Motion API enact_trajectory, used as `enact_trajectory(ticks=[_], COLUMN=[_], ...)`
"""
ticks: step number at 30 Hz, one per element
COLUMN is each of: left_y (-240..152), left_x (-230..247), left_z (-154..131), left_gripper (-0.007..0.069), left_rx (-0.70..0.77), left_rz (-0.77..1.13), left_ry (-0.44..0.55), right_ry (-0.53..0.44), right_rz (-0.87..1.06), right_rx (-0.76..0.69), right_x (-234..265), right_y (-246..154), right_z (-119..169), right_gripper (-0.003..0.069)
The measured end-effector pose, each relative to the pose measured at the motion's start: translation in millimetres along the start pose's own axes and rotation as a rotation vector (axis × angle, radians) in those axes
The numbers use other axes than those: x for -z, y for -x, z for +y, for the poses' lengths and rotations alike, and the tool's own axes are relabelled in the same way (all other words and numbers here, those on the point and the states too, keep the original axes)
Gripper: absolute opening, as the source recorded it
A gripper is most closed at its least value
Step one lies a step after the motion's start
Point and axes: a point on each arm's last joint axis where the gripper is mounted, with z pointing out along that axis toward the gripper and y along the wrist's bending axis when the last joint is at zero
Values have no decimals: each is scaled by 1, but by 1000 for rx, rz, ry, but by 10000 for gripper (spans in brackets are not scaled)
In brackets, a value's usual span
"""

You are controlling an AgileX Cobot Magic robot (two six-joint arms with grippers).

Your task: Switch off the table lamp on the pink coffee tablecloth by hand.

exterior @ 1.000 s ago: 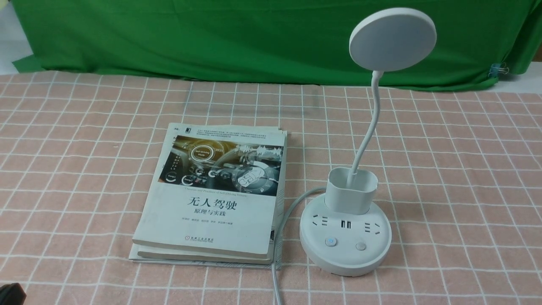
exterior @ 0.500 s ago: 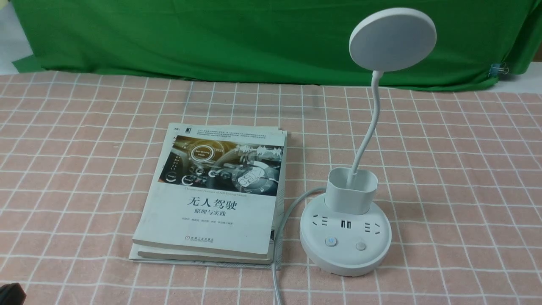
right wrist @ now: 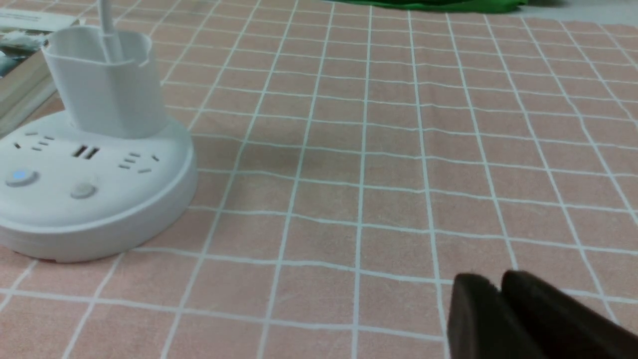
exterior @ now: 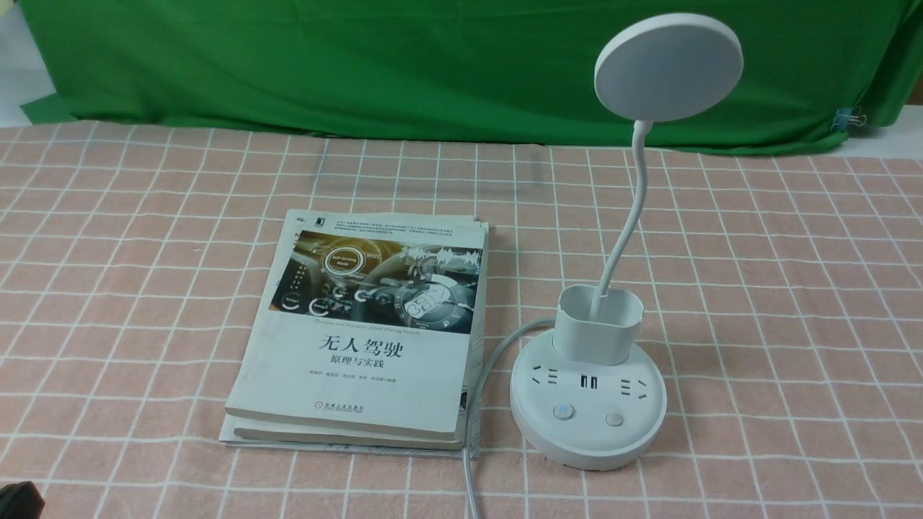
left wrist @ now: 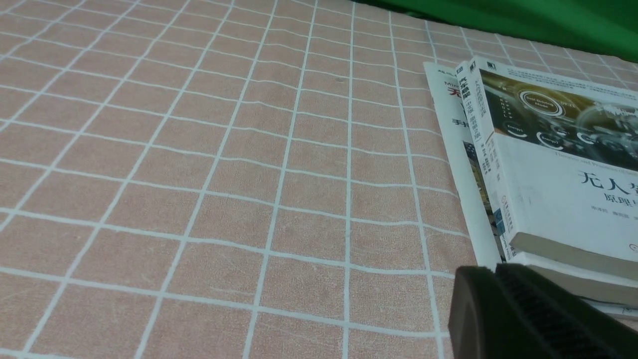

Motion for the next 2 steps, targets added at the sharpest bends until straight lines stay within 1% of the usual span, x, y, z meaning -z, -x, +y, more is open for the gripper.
enact_trajectory(ticks=[2], left_y=[0], left_x=[0], left_z=[0], left_gripper=[6], left_rx=[0], left_rz=[0], left_ry=[0], right_ry=[0], right_rz=[0], right_rx=[0], right_x=[0], right_y=[0], right_z=[0], right_gripper=[136])
